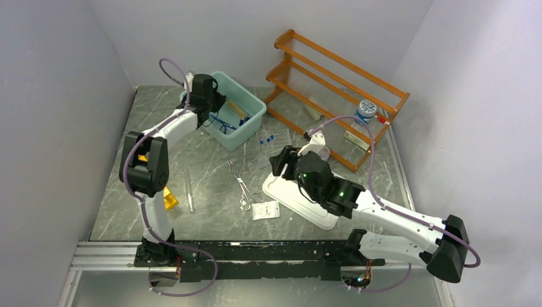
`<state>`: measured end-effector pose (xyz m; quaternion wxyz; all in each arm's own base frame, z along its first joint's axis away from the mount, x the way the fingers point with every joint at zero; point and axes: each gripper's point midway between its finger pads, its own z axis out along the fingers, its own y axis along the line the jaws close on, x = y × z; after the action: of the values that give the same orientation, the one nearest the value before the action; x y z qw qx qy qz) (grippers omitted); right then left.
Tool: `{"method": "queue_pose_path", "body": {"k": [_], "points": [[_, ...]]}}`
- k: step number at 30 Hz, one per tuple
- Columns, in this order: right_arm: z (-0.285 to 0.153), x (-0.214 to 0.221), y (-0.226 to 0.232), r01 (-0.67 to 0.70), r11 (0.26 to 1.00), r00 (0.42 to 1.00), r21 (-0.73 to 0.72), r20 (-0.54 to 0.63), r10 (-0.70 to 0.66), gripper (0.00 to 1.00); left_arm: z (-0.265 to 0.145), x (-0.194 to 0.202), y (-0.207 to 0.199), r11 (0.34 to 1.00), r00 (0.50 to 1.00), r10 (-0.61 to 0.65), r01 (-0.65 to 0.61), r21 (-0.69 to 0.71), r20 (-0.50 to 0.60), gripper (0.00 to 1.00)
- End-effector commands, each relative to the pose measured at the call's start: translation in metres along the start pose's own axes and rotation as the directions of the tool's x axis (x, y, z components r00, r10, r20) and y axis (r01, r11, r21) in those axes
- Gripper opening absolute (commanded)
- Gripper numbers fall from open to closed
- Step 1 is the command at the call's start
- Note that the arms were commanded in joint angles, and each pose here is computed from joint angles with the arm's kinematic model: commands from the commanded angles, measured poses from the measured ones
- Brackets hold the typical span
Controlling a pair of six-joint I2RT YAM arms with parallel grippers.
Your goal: Organize the chemistry lab equipment
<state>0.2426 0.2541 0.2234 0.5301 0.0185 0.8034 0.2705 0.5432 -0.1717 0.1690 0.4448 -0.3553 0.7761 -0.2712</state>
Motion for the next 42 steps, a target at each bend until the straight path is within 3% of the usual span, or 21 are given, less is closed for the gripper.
{"method": "queue_pose_path", "body": {"k": [1,3,12,16,22,29,35,40,42], "points": [[-0.002,-0.007,-0.008,-0.011,0.999,1.000,0.037,0.026,0.010,0.62,0.021,0.002,-0.019,0.997,0.999,-0.047,0.047,0.062,0.003,0.05],[-0.002,-0.007,-0.008,-0.009,0.999,1.000,0.037,0.023,0.008,0.62,0.029,0.008,-0.015,0.998,0.999,-0.047,0.048,0.032,-0.018,0.06],[-0.001,-0.002,-0.002,-0.008,1.000,1.000,0.011,-0.003,0.008,0.62,0.031,0.004,-0.037,0.998,0.998,0.040,-0.038,0.050,-0.054,0.34],[0.000,-0.001,-0.002,-0.009,1.000,1.000,0.010,-0.008,0.009,0.62,0.018,-0.007,-0.053,0.994,0.996,0.081,-0.078,0.082,-0.042,0.37],[0.000,0.000,-0.004,-0.003,1.000,1.000,0.027,-0.011,0.003,0.62,-0.029,-0.022,-0.101,0.942,0.967,0.252,-0.236,0.239,-0.037,0.40],[0.003,0.003,-0.009,-0.008,0.998,1.000,0.055,-0.013,0.009,0.62,-0.111,-0.012,-0.141,0.825,0.889,0.458,-0.418,0.380,-0.017,0.54],[0.008,0.006,-0.012,-0.028,0.997,1.000,0.066,-0.012,0.029,0.62,-0.169,0.026,-0.118,0.721,0.778,0.627,-0.557,0.412,-0.045,0.71],[0.018,0.021,-0.009,-0.003,0.999,0.998,0.041,-0.062,0.006,0.62,-0.196,0.039,-0.066,0.714,0.725,0.678,-0.610,0.343,-0.122,0.82],[0.024,0.033,-0.006,0.036,0.999,0.994,0.024,-0.107,-0.033,0.62,-0.206,0.045,-0.044,0.705,0.700,0.697,-0.630,0.326,-0.154,0.81]]}}
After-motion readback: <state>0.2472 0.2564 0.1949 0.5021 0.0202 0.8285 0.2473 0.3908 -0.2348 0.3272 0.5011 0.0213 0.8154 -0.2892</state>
